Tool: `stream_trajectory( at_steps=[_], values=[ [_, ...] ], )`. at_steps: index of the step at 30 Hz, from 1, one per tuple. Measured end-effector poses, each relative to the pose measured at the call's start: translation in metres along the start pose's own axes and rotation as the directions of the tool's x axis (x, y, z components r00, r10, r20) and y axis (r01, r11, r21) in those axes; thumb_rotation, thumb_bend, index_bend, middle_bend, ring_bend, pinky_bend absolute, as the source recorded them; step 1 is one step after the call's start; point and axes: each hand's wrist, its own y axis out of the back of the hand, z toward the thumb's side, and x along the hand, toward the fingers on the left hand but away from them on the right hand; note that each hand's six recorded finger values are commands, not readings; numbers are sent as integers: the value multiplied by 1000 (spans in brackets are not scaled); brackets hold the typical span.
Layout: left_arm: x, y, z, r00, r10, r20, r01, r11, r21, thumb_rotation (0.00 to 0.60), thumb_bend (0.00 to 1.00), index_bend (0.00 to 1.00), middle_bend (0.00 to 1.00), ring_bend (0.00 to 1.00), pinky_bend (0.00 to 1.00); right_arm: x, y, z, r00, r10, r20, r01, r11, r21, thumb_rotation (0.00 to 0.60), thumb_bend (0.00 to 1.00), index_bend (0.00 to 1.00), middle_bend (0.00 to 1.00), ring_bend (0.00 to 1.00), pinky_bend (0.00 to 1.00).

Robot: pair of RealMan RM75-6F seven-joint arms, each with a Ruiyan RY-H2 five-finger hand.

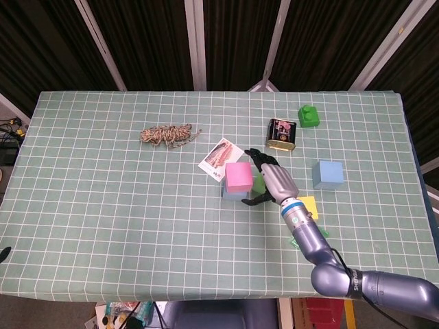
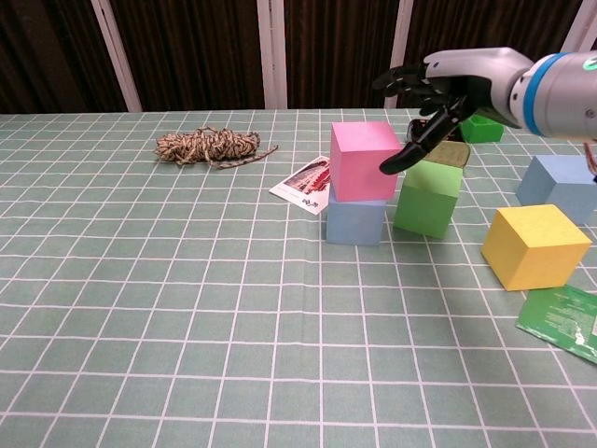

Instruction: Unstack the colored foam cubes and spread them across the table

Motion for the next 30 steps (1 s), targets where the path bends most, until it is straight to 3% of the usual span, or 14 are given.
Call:
stream_trajectory(
  at_steps=[13, 23, 27, 30],
  values=[
    [1, 2, -2, 1000, 2, -3, -2, 1000, -6, 600, 195, 191, 0, 0, 80, -16, -30, 32, 999, -4, -32, 6, 998, 67, 600, 93, 22, 109, 0, 0],
    [2, 2, -3, 1000, 2, -8, -2, 1000, -4, 600, 195, 200, 0, 0, 80, -34, -28, 31, 998, -53, 15, 50, 982, 180, 600, 93, 36, 168, 0, 0],
    [2, 2, -3, 1000, 0, -8, 0, 1000, 1, 600, 195, 204, 0, 0, 80, -39, -23, 27, 996, -79, 42, 67, 970, 233, 600, 93, 54, 250, 5, 0],
    [2, 3, -3, 1000, 2, -8, -2, 1000, -3, 600, 195, 204, 0, 0, 80, -39, -19, 24, 993, -95, 62, 76, 963, 257, 600, 93, 112, 379, 93, 0]
  ],
)
